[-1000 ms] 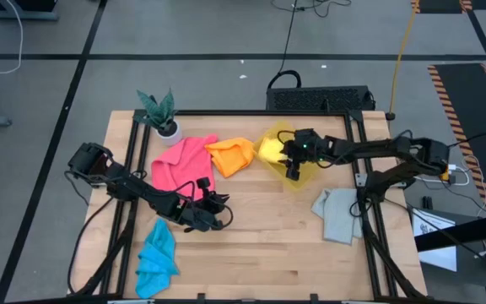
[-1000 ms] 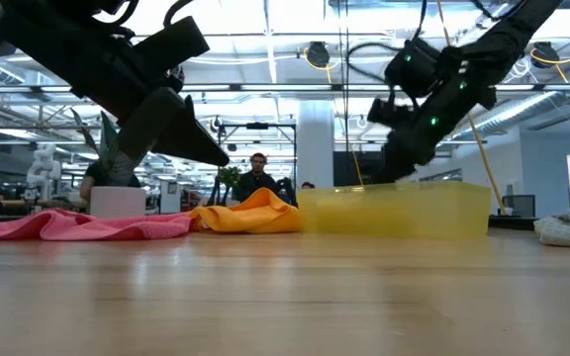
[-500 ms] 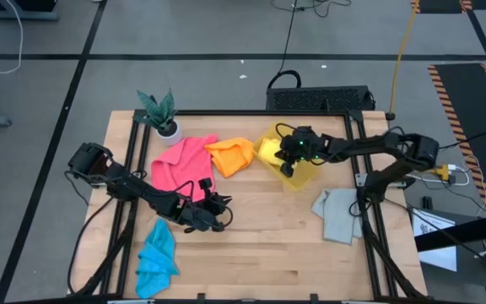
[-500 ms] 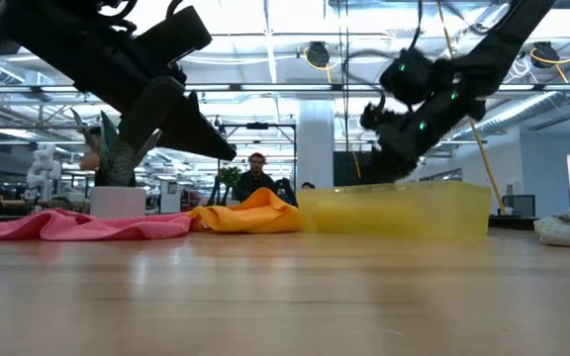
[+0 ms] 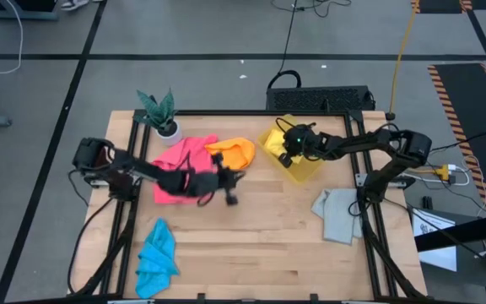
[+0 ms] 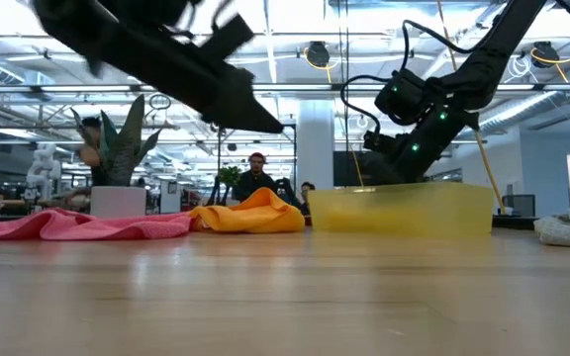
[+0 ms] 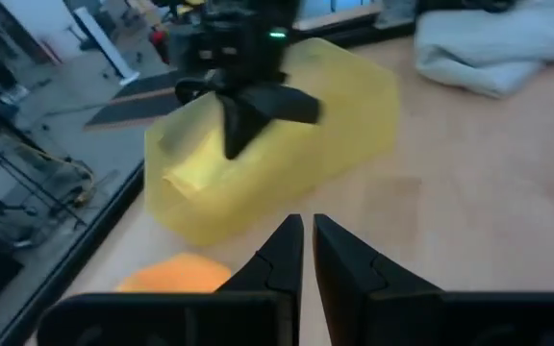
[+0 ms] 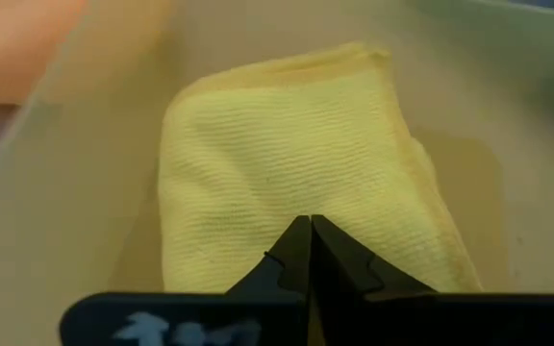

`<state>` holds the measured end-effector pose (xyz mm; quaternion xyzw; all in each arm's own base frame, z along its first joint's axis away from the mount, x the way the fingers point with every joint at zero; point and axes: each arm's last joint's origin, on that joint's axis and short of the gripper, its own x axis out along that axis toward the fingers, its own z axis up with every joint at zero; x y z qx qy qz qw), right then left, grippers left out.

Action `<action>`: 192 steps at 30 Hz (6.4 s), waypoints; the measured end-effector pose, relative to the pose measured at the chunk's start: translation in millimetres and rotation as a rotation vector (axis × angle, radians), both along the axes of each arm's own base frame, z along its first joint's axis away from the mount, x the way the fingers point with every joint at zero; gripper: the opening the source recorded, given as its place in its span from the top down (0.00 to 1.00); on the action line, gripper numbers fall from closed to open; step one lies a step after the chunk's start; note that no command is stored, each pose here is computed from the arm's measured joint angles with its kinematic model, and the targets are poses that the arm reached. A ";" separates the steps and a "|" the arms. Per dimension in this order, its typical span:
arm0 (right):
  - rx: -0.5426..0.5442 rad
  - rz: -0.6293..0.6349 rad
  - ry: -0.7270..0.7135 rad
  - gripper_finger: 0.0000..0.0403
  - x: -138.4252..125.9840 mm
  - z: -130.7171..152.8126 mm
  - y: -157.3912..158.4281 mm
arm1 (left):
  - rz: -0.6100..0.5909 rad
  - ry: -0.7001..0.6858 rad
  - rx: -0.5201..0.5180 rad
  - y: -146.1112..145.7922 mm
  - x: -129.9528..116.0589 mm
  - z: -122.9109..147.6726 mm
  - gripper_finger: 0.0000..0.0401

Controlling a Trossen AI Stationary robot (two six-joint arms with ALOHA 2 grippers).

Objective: Fold microfiber towels
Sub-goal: Put the yellow kitchen towel into the yellow bin, then adjust the yellow bin, then fold the gray kitchen towel

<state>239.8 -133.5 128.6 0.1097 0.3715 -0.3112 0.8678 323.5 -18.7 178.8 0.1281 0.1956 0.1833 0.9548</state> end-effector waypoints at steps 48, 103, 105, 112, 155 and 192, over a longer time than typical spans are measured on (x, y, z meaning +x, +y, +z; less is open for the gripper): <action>-0.086 -0.139 -0.025 1.00 -4.6 10.6 -7.0 | -0.077 0.048 -0.046 4.5 -0.3 -4.7 0.92; 0.066 0.002 -0.038 1.00 -10.9 35.6 34.4 | -0.115 0.069 -0.056 -9.5 -2.2 -6.8 0.92; 0.100 0.055 -0.089 1.00 -9.3 42.6 42.2 | -0.118 0.069 -0.056 -10.5 -2.3 -6.9 0.92; 0.155 0.121 -0.132 0.82 -7.0 49.1 56.4 | -0.113 0.068 -0.051 -10.9 -2.3 -6.7 0.92; -0.157 0.507 0.288 0.83 -28.6 42.8 48.8 | -0.111 0.089 -0.055 -11.6 -3.3 -8.6 0.92; 0.452 0.443 0.306 0.68 -86.5 45.0 257.2 | -0.057 0.245 0.041 -61.4 -65.4 28.2 0.92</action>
